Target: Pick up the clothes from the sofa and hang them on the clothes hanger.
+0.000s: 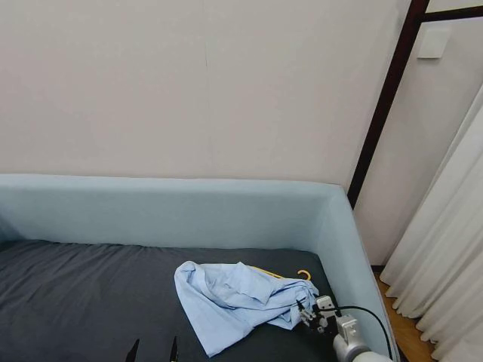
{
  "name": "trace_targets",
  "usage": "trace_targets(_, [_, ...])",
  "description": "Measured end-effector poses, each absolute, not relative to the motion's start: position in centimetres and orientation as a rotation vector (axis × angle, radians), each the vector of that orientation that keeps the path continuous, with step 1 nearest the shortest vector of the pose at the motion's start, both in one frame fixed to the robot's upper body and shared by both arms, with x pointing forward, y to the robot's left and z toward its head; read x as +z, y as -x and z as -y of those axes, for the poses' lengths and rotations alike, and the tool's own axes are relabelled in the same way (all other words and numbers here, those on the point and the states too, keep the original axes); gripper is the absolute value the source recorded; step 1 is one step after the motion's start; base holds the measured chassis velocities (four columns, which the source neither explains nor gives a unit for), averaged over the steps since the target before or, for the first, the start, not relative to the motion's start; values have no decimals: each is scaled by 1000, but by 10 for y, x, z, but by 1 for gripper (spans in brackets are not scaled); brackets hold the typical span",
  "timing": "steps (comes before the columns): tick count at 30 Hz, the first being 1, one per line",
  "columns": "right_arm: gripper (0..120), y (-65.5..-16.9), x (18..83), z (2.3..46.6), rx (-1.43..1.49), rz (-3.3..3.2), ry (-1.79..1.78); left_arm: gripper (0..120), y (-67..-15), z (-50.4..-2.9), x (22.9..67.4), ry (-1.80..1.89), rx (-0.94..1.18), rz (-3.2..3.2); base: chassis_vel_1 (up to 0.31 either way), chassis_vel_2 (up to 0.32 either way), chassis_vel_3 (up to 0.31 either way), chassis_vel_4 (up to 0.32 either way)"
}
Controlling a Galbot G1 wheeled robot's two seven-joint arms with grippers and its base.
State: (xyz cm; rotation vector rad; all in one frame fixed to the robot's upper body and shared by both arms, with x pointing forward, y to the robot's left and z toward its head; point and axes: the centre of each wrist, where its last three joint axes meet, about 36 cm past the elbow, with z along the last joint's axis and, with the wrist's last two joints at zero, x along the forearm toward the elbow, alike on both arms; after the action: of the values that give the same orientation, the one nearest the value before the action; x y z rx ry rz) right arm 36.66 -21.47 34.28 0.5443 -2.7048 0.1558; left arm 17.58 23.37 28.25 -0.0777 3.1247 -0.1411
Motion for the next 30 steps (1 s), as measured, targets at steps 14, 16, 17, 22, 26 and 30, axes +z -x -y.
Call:
trace_targets(14, [100, -397, 285, 141, 223, 2604, -800, 100, -154, -251, 281, 86, -85, -3136, 0, 0, 0, 0])
trace_targets(16, [100, -406, 277, 131, 238, 2594, -808, 100, -152, -249, 280, 90, -88, -3137, 0, 0, 0, 0])
trace_targets(17, [100, -412, 274, 126, 242, 2592, -808, 100, -152, -248, 280, 89, -89, -3138, 0, 0, 0, 0])
trace_targets(22, [100, -454, 262, 106, 271, 2600, -787, 100, -148, -245, 278, 87, -85, -3142, 0, 0, 0, 0])
trace_targets(26, [99, -471, 261, 94, 245, 2596, -780, 100, -148, -244, 277, 89, -86, -3141, 0, 0, 0, 0])
trace_targets(30, [98, -479, 254, 81, 232, 2574, -798, 100, -148, -243, 275, 88, -82, -3142, 0, 0, 0, 0])
